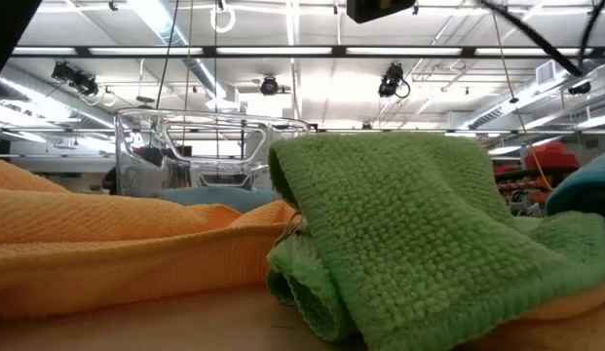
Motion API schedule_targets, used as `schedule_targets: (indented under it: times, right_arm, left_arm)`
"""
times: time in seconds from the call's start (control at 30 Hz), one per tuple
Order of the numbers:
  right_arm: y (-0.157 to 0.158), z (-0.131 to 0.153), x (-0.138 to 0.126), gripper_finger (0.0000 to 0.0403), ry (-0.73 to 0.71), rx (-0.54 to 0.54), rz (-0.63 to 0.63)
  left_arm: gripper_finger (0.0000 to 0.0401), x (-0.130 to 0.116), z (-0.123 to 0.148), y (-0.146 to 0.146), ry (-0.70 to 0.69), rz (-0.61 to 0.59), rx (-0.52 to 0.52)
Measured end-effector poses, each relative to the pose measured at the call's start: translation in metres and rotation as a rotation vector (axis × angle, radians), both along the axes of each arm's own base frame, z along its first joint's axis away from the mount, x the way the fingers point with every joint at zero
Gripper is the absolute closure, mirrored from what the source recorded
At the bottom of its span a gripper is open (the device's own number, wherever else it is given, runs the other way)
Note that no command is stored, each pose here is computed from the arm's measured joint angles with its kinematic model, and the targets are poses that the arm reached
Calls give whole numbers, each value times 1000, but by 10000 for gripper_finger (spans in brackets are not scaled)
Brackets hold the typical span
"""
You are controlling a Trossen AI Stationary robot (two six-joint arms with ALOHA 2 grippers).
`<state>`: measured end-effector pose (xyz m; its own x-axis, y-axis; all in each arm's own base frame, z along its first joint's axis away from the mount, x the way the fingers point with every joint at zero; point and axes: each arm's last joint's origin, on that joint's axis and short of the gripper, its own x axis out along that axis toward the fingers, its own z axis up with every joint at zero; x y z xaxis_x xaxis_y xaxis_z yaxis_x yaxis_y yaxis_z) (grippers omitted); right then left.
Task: Fold microfiber towels
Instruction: Fold the blue towel
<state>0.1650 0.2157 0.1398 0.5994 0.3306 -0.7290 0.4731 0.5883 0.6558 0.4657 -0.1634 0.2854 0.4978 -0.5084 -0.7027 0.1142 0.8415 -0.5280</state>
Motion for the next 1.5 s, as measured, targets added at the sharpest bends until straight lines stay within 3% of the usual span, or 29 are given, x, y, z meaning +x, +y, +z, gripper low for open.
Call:
schedule_targets:
  times: [0.27, 0.43, 0.7, 1.03, 1.33, 1.5]
  right_arm:
    - [-4, -6, -6, 293, 150, 26, -38]
    - [-4, -5, -7, 247, 168, 43, -51]
    - [-21, 18, -19, 180, 214, 36, -88]
    - [-34, 43, -30, 175, 199, 79, -65]
    - [-20, 44, -43, 175, 289, 215, -82]
    - [-4, 31, -44, 176, 318, 245, -105]
  left_arm:
    - [262, 0, 0, 0, 1, 0, 1]
    - [267, 0, 0, 0, 0, -1, 1]
    - [273, 0, 0, 0, 1, -2, 1]
    - [276, 0, 0, 0, 4, 2, -1]
    - [278, 0, 0, 0, 4, 1, 0]
    - [283, 0, 0, 0, 0, 0, 0]
